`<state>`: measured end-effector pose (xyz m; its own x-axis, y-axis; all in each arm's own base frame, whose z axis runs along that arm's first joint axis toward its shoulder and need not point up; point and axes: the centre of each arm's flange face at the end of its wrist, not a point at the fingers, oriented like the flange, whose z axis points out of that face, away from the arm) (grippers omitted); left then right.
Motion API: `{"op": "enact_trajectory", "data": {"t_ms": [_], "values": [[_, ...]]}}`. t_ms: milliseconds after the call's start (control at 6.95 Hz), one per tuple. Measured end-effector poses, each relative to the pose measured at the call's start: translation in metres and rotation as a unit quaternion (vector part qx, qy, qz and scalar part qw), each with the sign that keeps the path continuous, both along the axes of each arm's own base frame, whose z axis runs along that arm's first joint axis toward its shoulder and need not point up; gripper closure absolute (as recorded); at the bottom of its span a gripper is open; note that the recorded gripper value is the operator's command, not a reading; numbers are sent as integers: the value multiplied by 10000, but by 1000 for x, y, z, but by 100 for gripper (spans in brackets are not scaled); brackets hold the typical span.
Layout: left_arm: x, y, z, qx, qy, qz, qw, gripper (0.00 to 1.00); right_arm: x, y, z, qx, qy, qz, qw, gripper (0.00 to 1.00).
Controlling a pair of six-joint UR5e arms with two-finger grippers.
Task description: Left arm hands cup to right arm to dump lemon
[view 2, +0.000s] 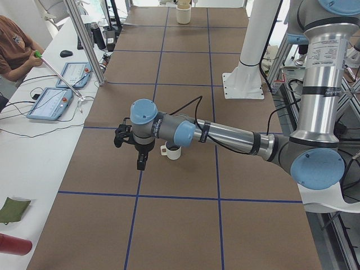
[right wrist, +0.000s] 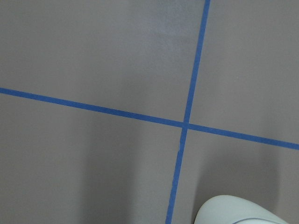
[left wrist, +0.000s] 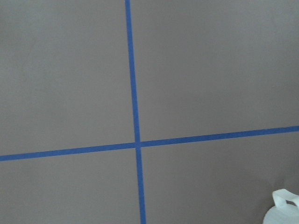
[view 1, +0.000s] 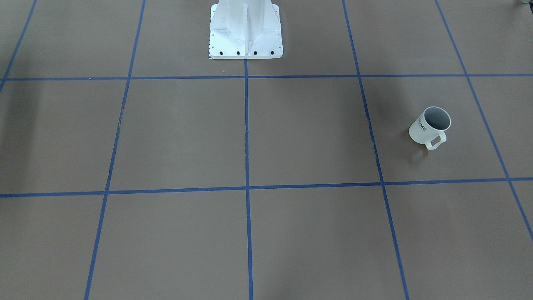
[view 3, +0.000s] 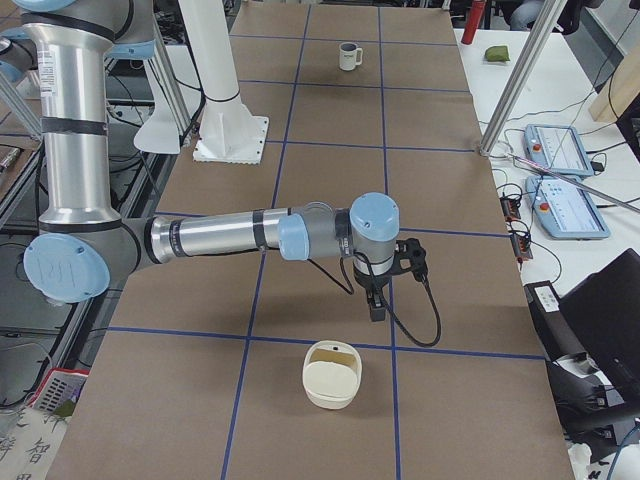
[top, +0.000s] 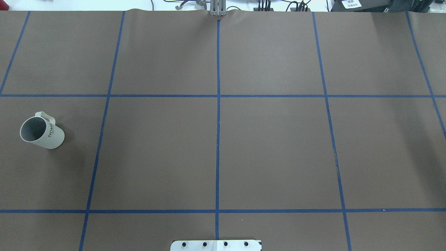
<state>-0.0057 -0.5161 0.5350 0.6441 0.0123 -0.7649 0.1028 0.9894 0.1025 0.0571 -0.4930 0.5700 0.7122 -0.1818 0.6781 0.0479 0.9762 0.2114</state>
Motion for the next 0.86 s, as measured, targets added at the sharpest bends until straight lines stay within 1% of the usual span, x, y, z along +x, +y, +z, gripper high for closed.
{"op": "enact_trajectory", "data": {"t_ms": [144,288,576,864], "values": [[21,11,-4,-284,174,-162,9993,0,-4,-2,-4,38,-8,-38,10000,0],[43,30,-5,-470,237,-276,9982,0,-9,-3,-2,31,-16,-80,10000,0],[94,65,-6,-636,68,-446,9970,0,-13,-4,0,56,-19,-117,9999,0],[141,82,-7,-732,-27,-547,9958,0,-14,-4,-1,53,-66,-119,9999,0]]}}
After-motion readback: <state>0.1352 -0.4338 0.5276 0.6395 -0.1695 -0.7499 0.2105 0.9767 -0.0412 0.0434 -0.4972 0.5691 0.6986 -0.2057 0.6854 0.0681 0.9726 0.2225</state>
